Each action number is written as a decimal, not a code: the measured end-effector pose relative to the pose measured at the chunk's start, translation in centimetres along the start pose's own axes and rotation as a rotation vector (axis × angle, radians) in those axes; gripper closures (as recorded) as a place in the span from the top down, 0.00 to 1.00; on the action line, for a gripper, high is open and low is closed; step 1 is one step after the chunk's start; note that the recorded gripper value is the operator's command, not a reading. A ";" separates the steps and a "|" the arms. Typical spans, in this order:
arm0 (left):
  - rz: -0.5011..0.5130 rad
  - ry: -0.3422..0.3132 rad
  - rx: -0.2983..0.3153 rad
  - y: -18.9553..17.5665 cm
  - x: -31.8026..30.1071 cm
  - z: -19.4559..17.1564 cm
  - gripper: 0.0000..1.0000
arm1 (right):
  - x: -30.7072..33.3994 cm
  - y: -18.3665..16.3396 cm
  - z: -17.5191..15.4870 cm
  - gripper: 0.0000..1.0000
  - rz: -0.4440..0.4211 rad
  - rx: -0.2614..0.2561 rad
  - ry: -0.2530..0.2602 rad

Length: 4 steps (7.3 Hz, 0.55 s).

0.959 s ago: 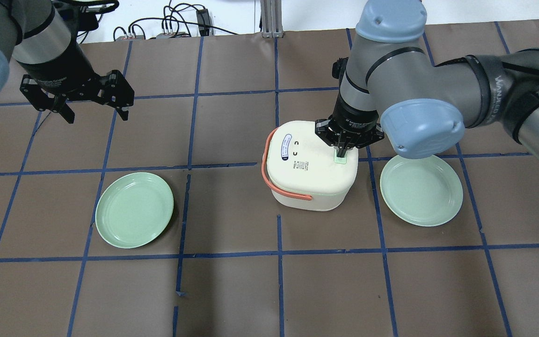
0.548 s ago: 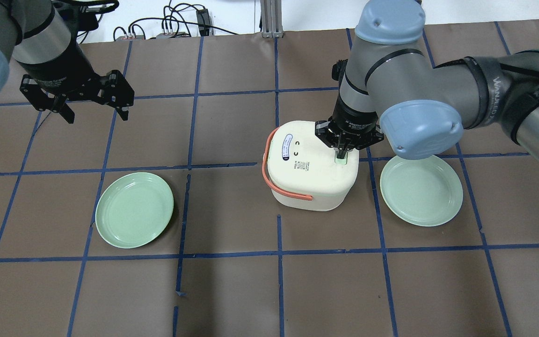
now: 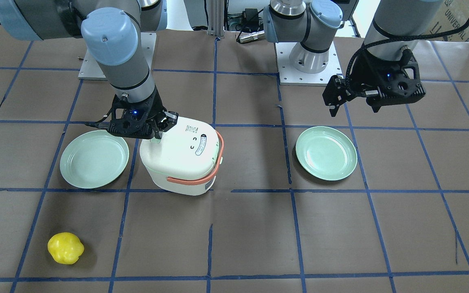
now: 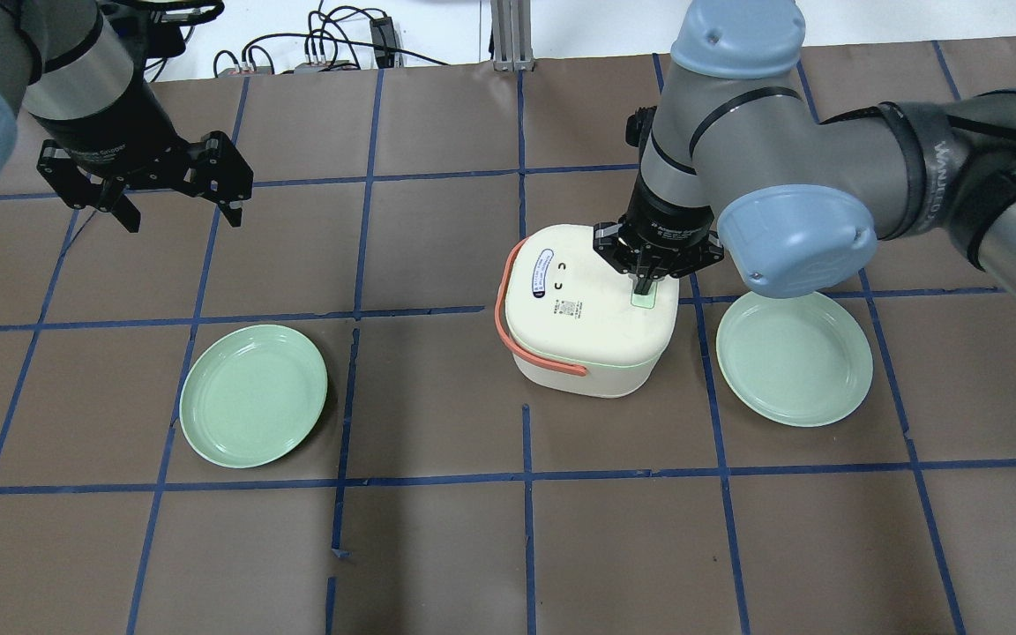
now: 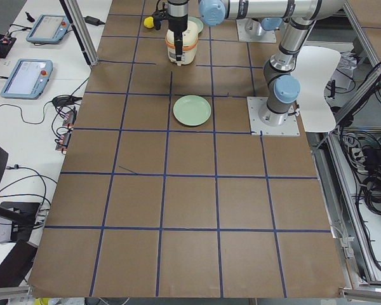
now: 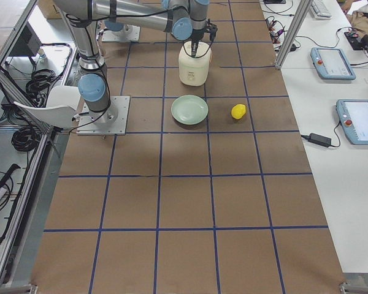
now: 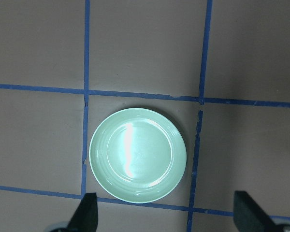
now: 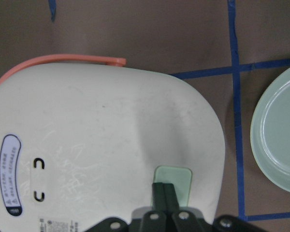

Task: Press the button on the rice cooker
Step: 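Raise the right gripper away as the cooker lid pops open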

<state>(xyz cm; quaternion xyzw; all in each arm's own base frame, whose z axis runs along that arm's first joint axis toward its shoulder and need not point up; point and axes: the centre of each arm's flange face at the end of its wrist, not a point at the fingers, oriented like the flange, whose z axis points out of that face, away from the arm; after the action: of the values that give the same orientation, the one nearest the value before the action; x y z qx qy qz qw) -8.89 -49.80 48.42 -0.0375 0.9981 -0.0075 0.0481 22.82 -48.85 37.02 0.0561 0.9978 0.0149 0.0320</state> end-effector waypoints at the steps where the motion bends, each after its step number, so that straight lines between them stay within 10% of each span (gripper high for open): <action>1: 0.000 0.000 0.000 0.0 0.0 0.0 1.00 | -0.2 -0.3 -1.6 0.27 -0.002 0.021 -0.007; 4: 0.000 0.000 -0.001 0.0 0.0 0.0 1.00 | 0.5 -2.8 -10.1 0.47 0.015 0.028 0.001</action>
<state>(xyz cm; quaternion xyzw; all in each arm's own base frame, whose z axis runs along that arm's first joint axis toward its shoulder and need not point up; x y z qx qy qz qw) -8.89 -49.80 48.38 -0.0375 0.9981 -0.0072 0.0481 21.35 -51.85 46.99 0.0638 0.9975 0.0011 0.0307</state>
